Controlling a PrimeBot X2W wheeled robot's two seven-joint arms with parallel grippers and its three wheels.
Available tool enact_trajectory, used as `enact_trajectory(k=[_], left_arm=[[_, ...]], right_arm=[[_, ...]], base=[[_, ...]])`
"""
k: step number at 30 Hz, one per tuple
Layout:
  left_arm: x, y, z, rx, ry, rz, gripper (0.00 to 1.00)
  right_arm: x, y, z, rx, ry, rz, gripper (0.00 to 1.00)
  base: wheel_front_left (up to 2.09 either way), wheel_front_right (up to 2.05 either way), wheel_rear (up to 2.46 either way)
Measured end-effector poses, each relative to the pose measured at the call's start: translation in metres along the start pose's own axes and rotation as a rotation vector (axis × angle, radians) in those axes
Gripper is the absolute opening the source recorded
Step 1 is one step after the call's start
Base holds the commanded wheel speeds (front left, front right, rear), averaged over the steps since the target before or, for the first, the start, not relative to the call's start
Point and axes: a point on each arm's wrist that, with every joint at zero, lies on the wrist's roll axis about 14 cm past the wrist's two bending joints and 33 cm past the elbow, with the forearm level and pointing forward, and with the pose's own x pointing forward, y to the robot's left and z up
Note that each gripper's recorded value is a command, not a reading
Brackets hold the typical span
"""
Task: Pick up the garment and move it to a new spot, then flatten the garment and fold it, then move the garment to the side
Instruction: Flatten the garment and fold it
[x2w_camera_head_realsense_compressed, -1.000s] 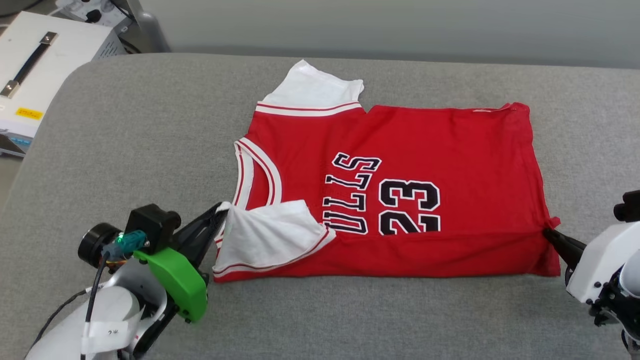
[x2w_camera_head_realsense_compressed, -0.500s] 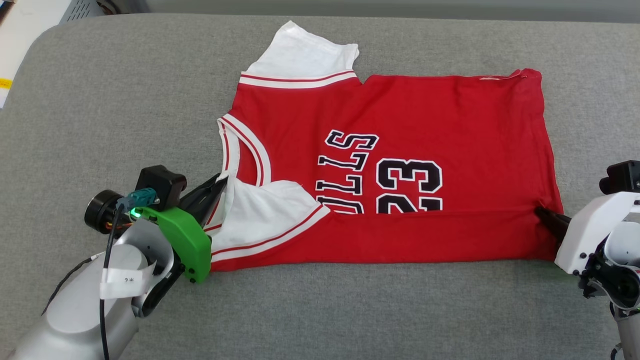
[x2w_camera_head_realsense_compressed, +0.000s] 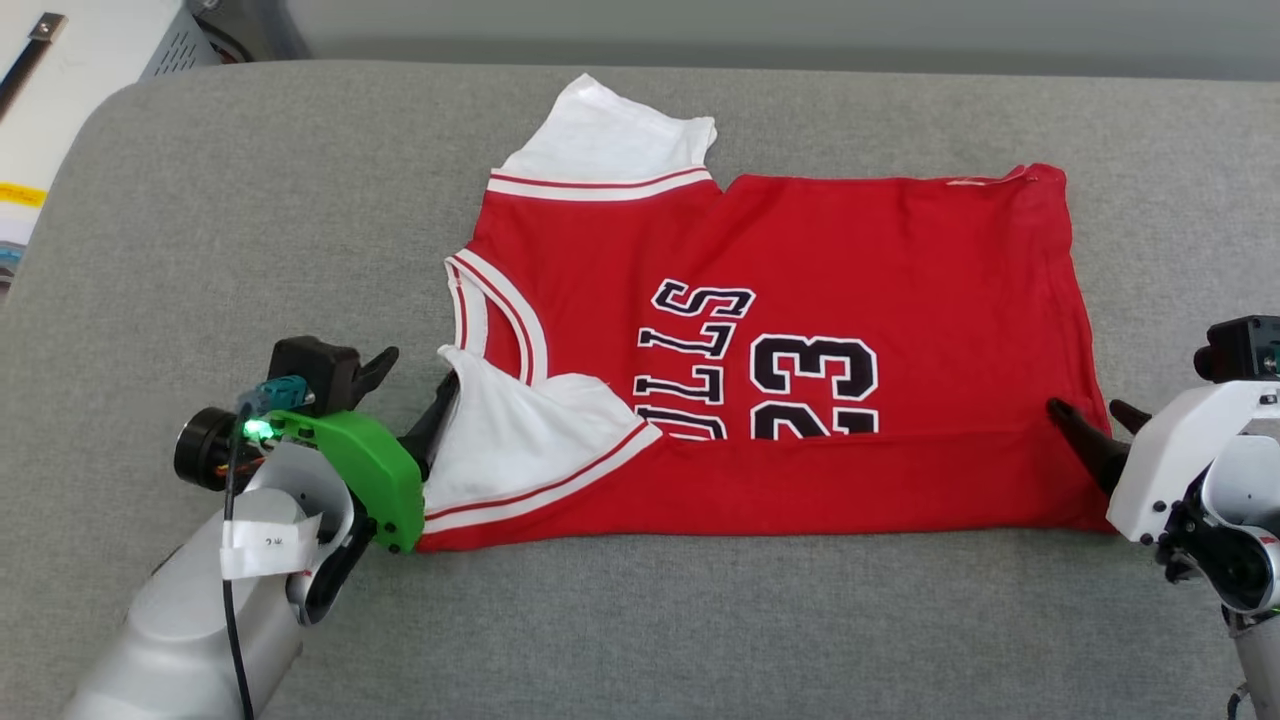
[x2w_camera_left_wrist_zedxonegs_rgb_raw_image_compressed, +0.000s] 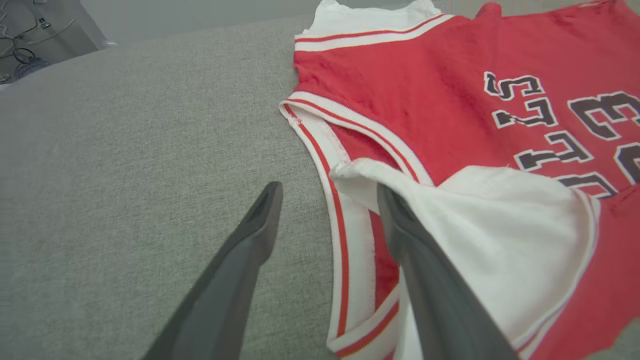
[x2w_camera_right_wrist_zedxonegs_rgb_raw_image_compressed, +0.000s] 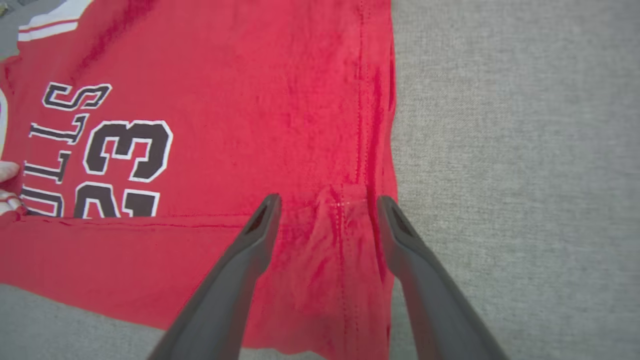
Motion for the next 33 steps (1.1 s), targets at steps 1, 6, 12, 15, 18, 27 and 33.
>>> enact_trajectory(k=[1, 6, 12, 15, 18, 27, 33], left_arm=[[-0.001, 0.003, 0.005, -0.011, -0.021, 0.015, 1.00], [-0.017, 0.019, 0.024, -0.093, -0.118, 0.113, 1.00], [-0.043, 0.018, 0.039, -0.201, -0.230, 0.174, 1.00], [-0.054, 0.004, 0.036, -0.248, -0.241, 0.164, 1.00], [-0.064, -0.010, 0.029, -0.290, -0.223, 0.149, 1.00], [-0.074, -0.034, -0.015, -0.306, 0.011, 0.135, 1.00], [-0.070, -0.033, -0.040, -0.296, 0.148, 0.159, 1.00]], right_arm=[[-0.002, 0.002, 0.005, -0.021, -0.019, 0.004, 1.00], [-0.021, 0.012, 0.024, -0.112, -0.116, 0.023, 1.00], [-0.044, 0.025, 0.024, -0.177, -0.169, 0.037, 1.00], [-0.055, 0.027, 0.022, -0.196, -0.184, 0.033, 1.00], [-0.064, 0.026, 0.020, -0.206, -0.192, 0.018, 1.00], [-0.070, 0.021, 0.001, -0.179, -0.148, -0.031, 1.00], [-0.068, 0.020, -0.005, -0.153, -0.136, -0.045, 1.00]], base=[[0.00, 0.00, 0.00], [0.00, 0.00, 0.00], [0.00, 0.00, 0.00], [0.00, 0.00, 0.00], [0.00, 0.00, 0.00], [0.00, 0.00, 0.00], [0.00, 0.00, 0.00]])
